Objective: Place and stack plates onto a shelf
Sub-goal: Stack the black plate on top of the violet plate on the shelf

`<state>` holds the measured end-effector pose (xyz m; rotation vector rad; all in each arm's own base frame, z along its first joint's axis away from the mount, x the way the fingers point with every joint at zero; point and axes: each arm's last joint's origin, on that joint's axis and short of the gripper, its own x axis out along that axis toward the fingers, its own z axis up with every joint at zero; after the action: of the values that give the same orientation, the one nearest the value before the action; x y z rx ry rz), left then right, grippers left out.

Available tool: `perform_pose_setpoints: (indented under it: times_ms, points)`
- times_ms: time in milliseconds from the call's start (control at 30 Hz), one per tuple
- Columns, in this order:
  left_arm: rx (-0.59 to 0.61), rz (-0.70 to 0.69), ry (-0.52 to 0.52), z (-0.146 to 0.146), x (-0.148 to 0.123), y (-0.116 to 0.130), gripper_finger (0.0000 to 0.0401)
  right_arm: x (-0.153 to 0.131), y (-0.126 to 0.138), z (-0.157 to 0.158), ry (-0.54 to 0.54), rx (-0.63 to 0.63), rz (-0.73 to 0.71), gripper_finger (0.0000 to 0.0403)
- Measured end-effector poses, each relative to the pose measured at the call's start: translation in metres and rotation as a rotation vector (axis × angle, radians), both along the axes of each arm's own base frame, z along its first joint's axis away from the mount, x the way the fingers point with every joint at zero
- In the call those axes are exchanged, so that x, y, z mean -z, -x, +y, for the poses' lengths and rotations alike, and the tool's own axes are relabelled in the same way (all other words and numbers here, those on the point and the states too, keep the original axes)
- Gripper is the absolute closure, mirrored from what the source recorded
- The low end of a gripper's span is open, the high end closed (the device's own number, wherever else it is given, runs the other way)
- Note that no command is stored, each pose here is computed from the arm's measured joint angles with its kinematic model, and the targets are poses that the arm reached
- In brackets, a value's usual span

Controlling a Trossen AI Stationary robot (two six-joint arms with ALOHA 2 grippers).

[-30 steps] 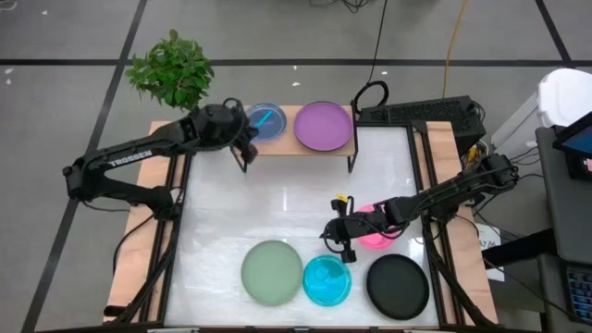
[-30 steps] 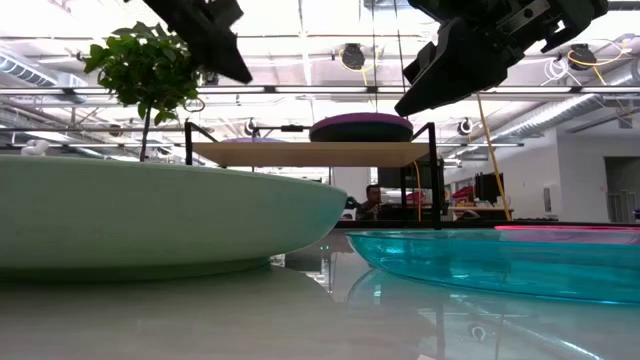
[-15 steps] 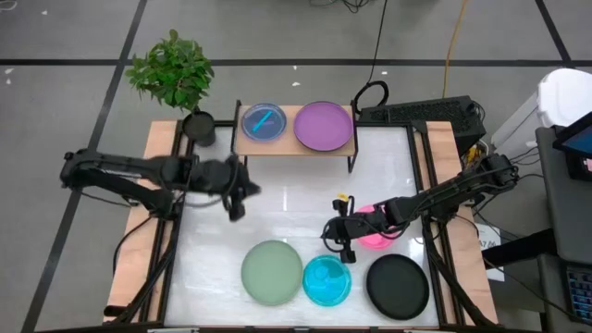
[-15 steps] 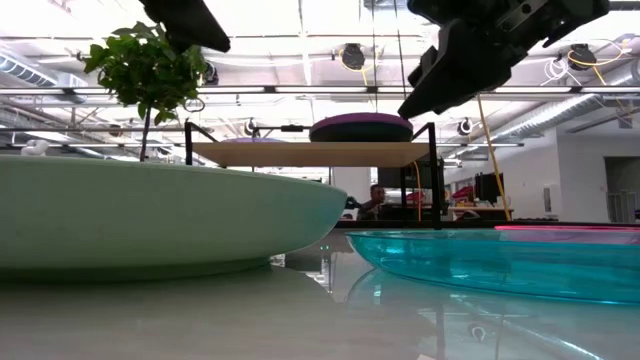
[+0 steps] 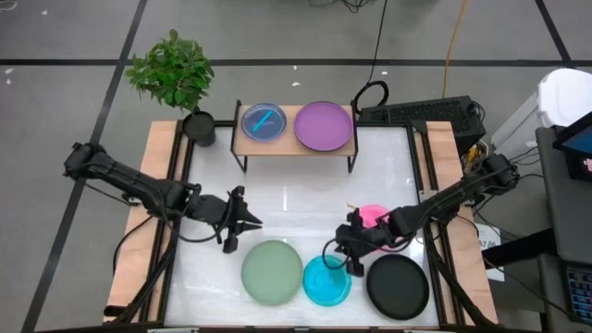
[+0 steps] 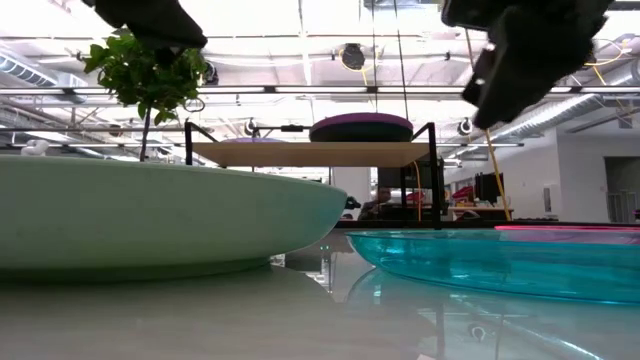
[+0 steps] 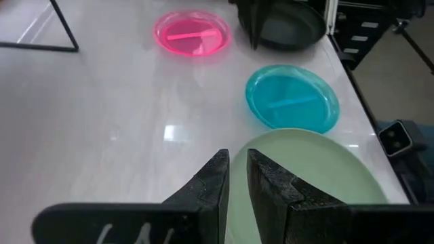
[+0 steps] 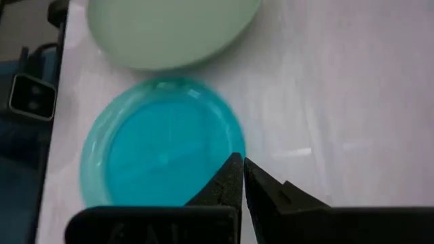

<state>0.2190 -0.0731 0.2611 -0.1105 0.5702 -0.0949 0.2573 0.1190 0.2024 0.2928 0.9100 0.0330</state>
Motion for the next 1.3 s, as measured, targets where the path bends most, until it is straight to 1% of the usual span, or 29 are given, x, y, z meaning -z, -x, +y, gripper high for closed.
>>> perform_pose_setpoints:
  times_ms: [100, 233, 367, 433, 633, 733, 800, 933, 1067, 1200, 1300]
  points:
    - [0.008, -0.003, -0.008, -0.006, 0.000, 0.002, 0.0343, -0.008, 0.006, 0.010, -0.019, 0.023, 0.068, 0.0403]
    - [0.036, -0.012, -0.050, -0.012, 0.000, 0.005, 0.0343, -0.016, 0.015, 0.022, -0.024, 0.029, 0.139, 0.0403]
    - [0.051, -0.017, -0.071, -0.016, 0.000, 0.007, 0.0343, -0.019, 0.024, 0.035, -0.033, 0.011, 0.174, 0.0403]
    - [0.053, -0.018, -0.074, -0.017, 0.000, 0.007, 0.0343, -0.018, 0.029, 0.039, -0.063, 0.013, 0.206, 0.0403]
    - [0.042, -0.017, -0.105, -0.018, 0.001, 0.008, 0.0343, -0.017, 0.040, 0.052, -0.135, 0.105, 0.253, 0.0403]
    - [0.051, -0.019, -0.124, -0.018, 0.001, 0.008, 0.0343, -0.016, 0.047, 0.055, -0.148, 0.148, 0.292, 0.0403]
    - [0.057, -0.021, -0.135, -0.018, 0.001, 0.008, 0.0343, -0.014, 0.051, 0.056, -0.132, 0.162, 0.323, 0.0403]
    - [0.070, -0.024, -0.157, -0.018, 0.001, 0.008, 0.0343, -0.012, 0.060, 0.057, -0.088, 0.149, 0.368, 0.0403]
    - [0.070, -0.026, -0.173, -0.018, 0.001, 0.008, 0.0343, -0.009, 0.069, 0.054, -0.018, 0.157, 0.438, 0.0397]
    - [0.037, -0.027, -0.165, -0.017, 0.001, 0.008, 0.0343, -0.007, 0.083, 0.047, 0.047, 0.274, 0.549, 0.0369]
    - [0.024, -0.030, -0.169, -0.017, 0.001, 0.008, 0.0343, -0.006, 0.089, 0.046, 0.075, 0.280, 0.599, 0.0336]
